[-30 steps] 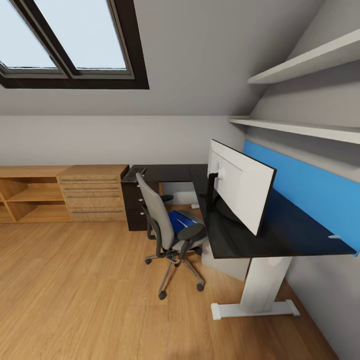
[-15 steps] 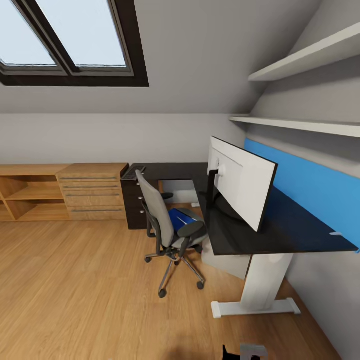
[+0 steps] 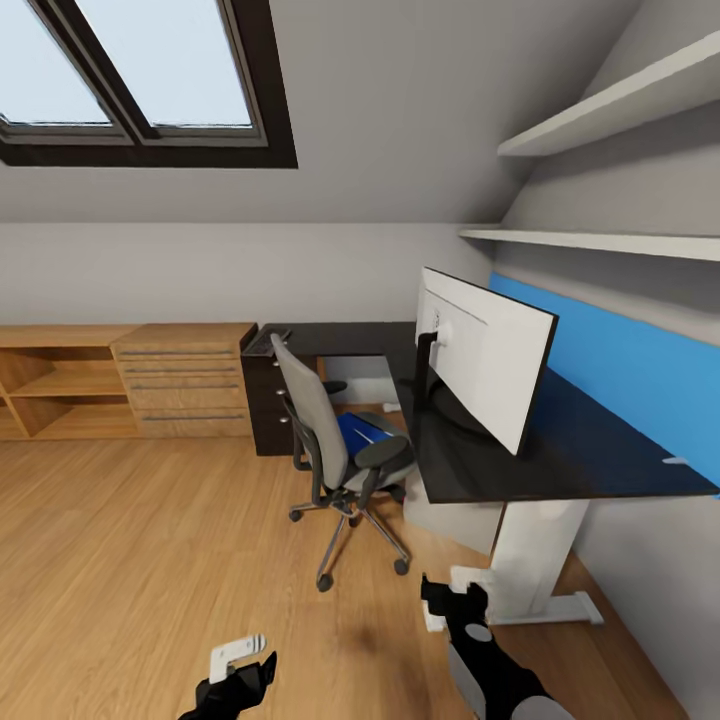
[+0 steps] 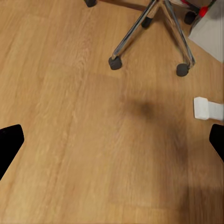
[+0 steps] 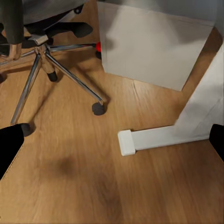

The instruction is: In the bedroom, organize the workspace by keeping the computer under the desk, ensuring the monitor is on the desk, placing the keyboard on the desk next to the monitor, placing the mouse on the desk next to the keyboard, moving the folder from the swivel chair onto the desk next to the mouse, stacking the notebook on top of the folder with the pen on top of the notebook, and positioning the swivel chair next to the desk.

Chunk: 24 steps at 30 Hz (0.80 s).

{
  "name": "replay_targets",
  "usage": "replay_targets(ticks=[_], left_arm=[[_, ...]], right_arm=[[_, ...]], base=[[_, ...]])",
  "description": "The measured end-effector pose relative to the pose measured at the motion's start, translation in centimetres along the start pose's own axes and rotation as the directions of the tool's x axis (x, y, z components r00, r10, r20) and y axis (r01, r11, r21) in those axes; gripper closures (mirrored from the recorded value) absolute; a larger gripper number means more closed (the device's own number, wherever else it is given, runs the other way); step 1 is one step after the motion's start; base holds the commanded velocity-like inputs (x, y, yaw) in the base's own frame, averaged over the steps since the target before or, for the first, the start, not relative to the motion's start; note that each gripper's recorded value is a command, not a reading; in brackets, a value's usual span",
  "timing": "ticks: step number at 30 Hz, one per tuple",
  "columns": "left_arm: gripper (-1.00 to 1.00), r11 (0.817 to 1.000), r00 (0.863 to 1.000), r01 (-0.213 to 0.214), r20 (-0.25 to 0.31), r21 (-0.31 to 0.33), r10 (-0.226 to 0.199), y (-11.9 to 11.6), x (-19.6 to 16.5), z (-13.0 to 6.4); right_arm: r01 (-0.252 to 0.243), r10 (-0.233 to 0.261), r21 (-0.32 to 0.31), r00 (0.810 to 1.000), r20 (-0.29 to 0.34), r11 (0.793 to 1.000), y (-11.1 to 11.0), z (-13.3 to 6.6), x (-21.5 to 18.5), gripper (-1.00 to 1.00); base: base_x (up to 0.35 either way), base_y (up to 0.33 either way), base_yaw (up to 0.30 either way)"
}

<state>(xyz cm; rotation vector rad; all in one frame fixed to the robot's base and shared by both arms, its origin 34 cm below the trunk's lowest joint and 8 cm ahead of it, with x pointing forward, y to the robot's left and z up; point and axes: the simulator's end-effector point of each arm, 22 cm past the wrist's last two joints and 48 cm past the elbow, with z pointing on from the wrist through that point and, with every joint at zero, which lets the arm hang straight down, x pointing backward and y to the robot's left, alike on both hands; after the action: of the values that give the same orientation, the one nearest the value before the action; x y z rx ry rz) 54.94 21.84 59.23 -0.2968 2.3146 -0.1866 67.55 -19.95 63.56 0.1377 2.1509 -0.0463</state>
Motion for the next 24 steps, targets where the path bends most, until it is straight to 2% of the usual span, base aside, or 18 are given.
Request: replay_targets(ticks=[10, 20, 24], left_arm=[[-1.0, 1.0, 1.0, -0.005, -0.007, 0.001, 0.005, 0.5, 1.6, 1.3], [-1.0, 1.0, 1.0, -0.009, 0.004, 0.001, 0.009, 1.2, 2.8, 2.5], [-1.0, 1.0, 1.0, -0.008, 0.003, 0.0, 0.008, 1.5, 3.4, 2.9]], right_arm=[[0.002, -0.002, -0.01, 1.0, 0.004, 1.0, 0.7, 1.6, -1.2, -1.0], [-0.009, 0.01, -0.017, 0.998, 0.069, 1.0, 0.9, 2.6, -2.5, -1.0], [-0.021, 0.022, -0.016, 0.991, 0.129, 1.0, 0.8, 2.8, -3.1, -1.0]], base=[[0.0, 0.0, 0.0], [0.0, 0.0, 0.0], [0.0, 0.0, 0.0]])
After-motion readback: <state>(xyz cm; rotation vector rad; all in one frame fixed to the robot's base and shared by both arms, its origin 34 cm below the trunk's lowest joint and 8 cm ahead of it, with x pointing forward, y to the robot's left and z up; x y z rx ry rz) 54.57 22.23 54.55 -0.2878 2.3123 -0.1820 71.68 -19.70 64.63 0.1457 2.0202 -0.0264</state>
